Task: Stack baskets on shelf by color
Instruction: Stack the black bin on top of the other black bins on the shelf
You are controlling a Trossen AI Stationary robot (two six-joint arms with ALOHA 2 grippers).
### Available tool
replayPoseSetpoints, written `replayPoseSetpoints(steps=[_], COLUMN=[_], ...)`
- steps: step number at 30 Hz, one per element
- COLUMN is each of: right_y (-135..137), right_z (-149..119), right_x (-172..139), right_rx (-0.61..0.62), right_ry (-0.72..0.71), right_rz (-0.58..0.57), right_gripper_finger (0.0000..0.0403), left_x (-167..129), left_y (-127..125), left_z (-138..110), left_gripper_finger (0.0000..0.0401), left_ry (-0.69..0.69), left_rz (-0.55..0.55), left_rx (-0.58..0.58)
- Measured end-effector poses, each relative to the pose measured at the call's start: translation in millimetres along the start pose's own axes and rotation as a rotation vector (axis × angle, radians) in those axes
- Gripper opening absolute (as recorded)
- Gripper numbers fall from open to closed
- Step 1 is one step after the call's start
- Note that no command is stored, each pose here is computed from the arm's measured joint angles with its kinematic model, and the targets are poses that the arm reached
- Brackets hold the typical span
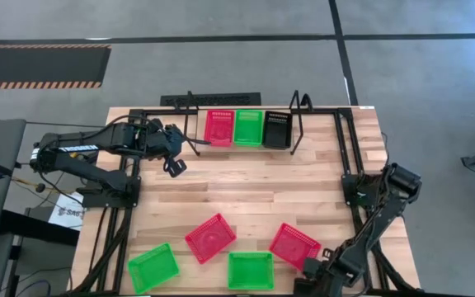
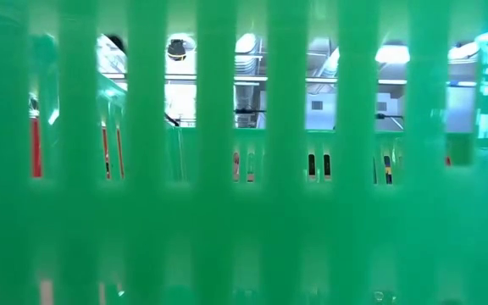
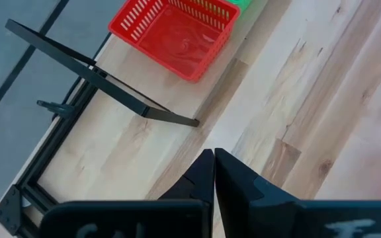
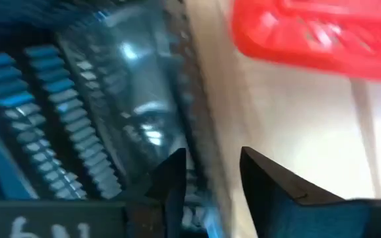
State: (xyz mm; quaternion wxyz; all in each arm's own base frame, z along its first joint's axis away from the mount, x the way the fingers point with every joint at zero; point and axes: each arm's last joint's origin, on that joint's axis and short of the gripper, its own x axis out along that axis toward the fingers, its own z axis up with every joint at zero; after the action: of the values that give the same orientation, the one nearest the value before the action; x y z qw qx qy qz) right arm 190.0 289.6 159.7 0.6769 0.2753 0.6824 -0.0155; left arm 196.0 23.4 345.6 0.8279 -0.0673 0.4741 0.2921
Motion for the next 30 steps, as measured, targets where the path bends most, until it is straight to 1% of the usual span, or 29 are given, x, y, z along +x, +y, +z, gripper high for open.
replayPoseSetpoints(steps=[1,3,5,7,10,12,15,17,20,21,22,23,26,30], right_y=[-1.1,-2.5,-5.3,-5.0,-5.0,-0.6,13.1,22.9,32.3,32.7,30.4,26.3,5.5,-24.9], right_z=[0.3,2.7,4.5,6.7,11.4,15.6,20.0,23.5,30.9,34.5,38.9,43.9,62.0,94.1], right_x=[-0.4,-1.8,-4.6,-8.5,-12.3,-20.1,-43.5,-63.7,-100.4,-115.1,-128.8,-142.3,-177.4,-217.4], right_rx=[0.004,0.018,0.034,0.044,0.092,0.112,0.107,0.091,0.090,0.100,0.120,0.145,0.232,0.286], right_ry=[0.014,0.031,0.040,0.049,0.053,0.046,0.025,-0.014,-0.153,-0.225,-0.306,-0.387,-0.610,-0.834], right_rz=[-0.008,-0.014,-0.034,-0.020,-0.006,0.026,0.119,0.187,0.267,0.274,0.257,0.228,0.084,-0.047], right_gripper_finger=[0.0148,0.0116,0.0068,0.0020,0.0013,0.0008,0.0007,0.0006,0.0005,0.0005,0.0005,0.0005,0.0005,0.0004], left_x=[0.0,0.0,0.0,0.0,0.0,0.0,0.0,0.0,0.0,0.0,0.0,0.0,0.0,0.0], left_y=[0.0,-0.1,-0.1,-0.1,-0.1,-0.1,-0.1,-0.1,0.0,0.0,0.0,0.0,0.0,0.0], left_z=[0.0,0.0,0.1,0.1,0.1,0.1,0.0,0.0,0.0,0.0,-0.1,0.0,-0.1,-0.1], left_gripper_finger=[0.0000,0.0000,0.0000,0.0000,0.0000,0.0000,0.0000,0.0000,0.0000,0.0000,0.0000,0.0000,0.0000,0.0000], left_ry=[0.000,0.000,0.000,0.000,0.000,0.000,0.000,0.001,0.001,0.001,0.001,0.001,0.001,0.001], left_rz=[-0.001,-0.002,-0.002,-0.002,-0.002,-0.002,-0.002,-0.002,-0.002,-0.002,-0.001,-0.002,-0.002,-0.002], left_rx=[-0.001,-0.006,-0.011,-0.011,0.002,0.008,0.022,0.023,0.023,0.023,0.022,0.022,0.022,0.014])
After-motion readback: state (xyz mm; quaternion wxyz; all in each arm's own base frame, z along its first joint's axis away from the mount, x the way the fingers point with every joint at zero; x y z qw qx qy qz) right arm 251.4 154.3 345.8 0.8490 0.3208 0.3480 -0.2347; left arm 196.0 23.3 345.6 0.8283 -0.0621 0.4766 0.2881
